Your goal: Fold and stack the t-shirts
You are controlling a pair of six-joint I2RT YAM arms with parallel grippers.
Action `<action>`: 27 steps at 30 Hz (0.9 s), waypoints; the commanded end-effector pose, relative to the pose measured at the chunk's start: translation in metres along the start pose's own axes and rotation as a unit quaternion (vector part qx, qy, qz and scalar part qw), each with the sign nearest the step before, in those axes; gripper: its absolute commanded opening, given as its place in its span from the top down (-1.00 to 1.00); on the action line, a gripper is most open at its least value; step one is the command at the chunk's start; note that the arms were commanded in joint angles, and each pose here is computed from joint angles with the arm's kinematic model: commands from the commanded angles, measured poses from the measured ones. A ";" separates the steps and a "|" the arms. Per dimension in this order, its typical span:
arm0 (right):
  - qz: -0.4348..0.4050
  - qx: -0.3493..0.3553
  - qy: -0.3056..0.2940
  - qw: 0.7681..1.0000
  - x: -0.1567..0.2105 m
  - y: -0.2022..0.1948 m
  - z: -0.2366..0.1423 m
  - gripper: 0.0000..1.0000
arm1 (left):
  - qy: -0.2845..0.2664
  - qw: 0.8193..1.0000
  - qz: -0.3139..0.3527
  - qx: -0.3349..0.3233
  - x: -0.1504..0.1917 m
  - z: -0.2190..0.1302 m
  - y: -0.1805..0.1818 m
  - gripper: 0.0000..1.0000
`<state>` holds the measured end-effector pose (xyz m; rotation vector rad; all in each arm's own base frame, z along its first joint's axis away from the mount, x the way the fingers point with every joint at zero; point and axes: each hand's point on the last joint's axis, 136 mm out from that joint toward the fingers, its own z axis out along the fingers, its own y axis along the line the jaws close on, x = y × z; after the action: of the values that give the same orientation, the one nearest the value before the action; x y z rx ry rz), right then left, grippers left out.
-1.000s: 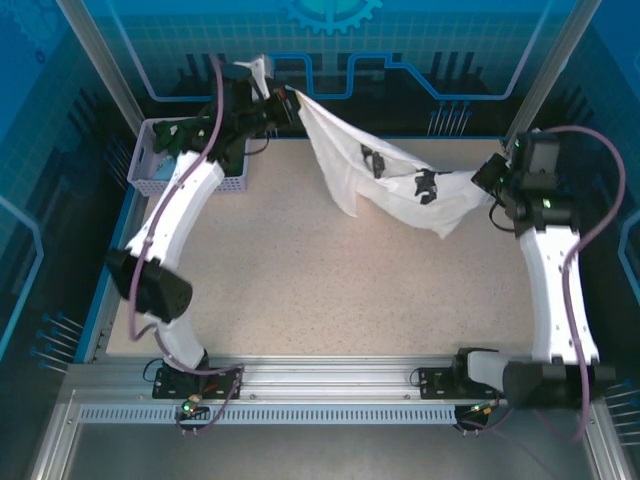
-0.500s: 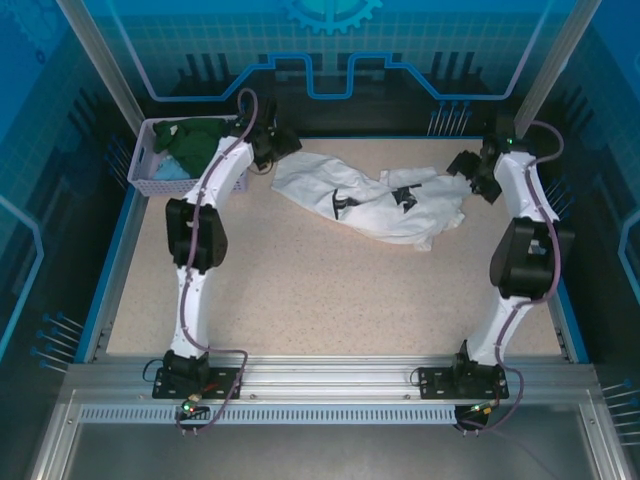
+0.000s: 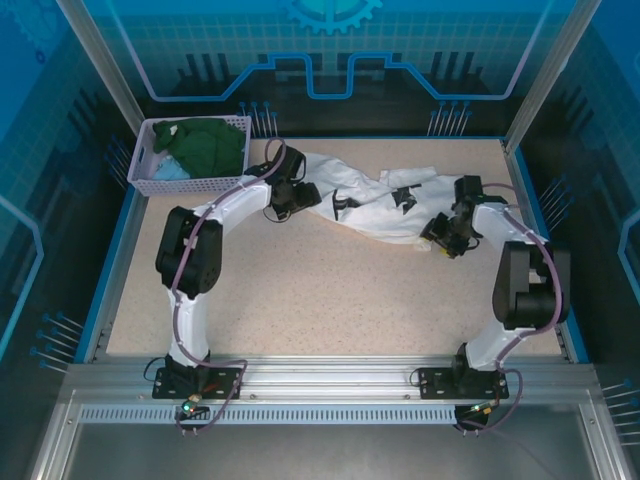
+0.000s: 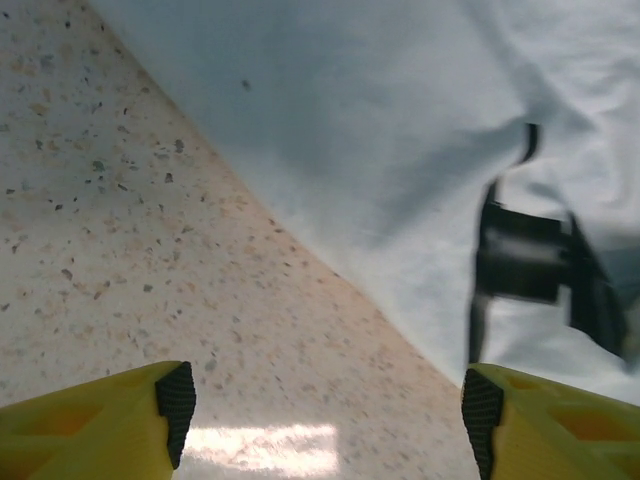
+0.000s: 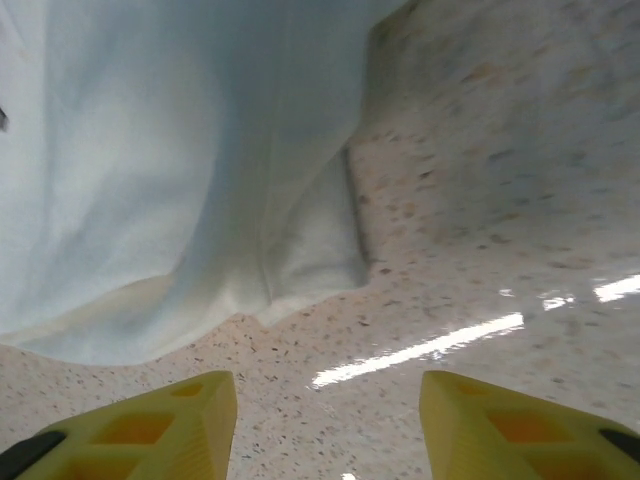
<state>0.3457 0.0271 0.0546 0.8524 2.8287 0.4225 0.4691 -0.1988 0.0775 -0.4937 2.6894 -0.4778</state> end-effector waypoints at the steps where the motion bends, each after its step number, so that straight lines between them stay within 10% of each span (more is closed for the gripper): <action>1: -0.030 -0.003 0.002 1.000 -0.002 0.015 0.006 0.04 | 0.004 1.000 0.016 0.006 -0.010 0.016 -0.007 -0.45; 13: -0.010 0.024 0.028 0.999 -0.011 0.000 0.040 0.78 | -0.010 0.999 0.040 0.002 -0.052 0.061 -0.032 0.97; 27: -0.042 -0.065 -0.030 0.997 -0.004 0.040 -0.034 1.00 | -0.119 0.988 0.012 0.095 -0.136 0.001 -0.098 0.80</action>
<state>0.3731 0.0398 0.0920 0.7285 2.7232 0.4944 0.6019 -0.2379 0.1575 -0.3811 2.4124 -0.6200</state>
